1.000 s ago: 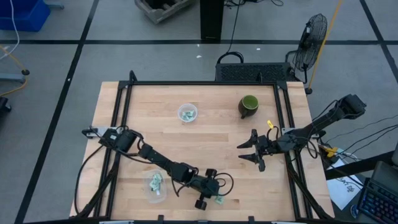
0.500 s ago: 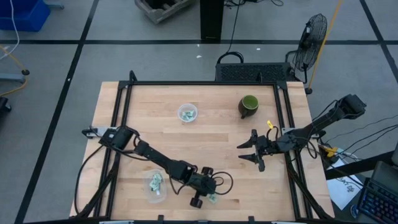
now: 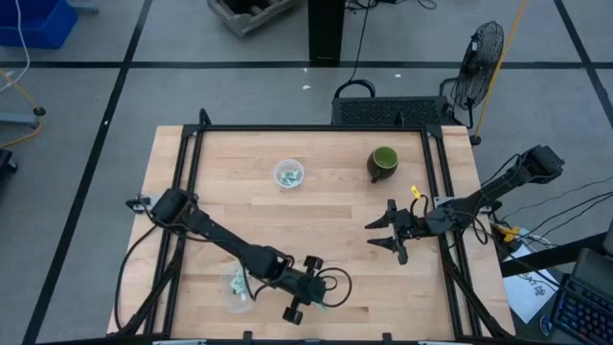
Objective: Pick and place Stevia / Truvia into bins
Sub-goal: Put the stevia packet into the transparent rectangle container
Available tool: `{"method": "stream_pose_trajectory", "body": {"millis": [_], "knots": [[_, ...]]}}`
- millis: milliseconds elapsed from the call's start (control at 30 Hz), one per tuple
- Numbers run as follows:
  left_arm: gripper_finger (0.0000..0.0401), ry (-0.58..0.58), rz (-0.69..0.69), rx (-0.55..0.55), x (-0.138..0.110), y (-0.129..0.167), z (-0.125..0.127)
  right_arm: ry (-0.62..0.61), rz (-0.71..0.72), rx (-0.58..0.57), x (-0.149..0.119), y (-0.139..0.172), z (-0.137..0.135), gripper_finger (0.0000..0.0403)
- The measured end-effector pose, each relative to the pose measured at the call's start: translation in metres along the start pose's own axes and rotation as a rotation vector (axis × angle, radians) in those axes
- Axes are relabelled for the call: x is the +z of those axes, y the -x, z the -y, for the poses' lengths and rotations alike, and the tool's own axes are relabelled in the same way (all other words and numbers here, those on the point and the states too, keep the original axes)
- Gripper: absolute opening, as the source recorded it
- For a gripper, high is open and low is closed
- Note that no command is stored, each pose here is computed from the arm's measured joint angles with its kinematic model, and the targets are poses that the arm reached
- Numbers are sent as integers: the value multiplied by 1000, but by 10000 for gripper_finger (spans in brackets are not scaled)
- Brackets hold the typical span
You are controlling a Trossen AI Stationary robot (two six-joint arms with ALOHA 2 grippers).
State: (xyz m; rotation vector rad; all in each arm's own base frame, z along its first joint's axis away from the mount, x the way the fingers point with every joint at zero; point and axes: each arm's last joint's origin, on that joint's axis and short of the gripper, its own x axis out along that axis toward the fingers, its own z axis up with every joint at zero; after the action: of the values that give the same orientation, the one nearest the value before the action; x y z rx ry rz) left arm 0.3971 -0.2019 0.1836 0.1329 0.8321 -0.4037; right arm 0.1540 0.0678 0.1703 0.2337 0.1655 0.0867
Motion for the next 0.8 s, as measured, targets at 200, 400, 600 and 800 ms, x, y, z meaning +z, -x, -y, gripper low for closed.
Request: {"method": "stream_pose_trajectory", "body": {"millis": [200,400,600,800], "knots": [[2,37,-142,84,-8,22,7,2,-6,-2,-1,0,0,196],[1,43,-171,111,-13,45,28,3,-11,-3,-1,0,0,196],[1,79,-99,219,-26,86,49,-21,-15,-4,-2,0,0,196],[1,184,-36,274,-59,134,67,-19,-18,-6,-2,0,1,196]]}}
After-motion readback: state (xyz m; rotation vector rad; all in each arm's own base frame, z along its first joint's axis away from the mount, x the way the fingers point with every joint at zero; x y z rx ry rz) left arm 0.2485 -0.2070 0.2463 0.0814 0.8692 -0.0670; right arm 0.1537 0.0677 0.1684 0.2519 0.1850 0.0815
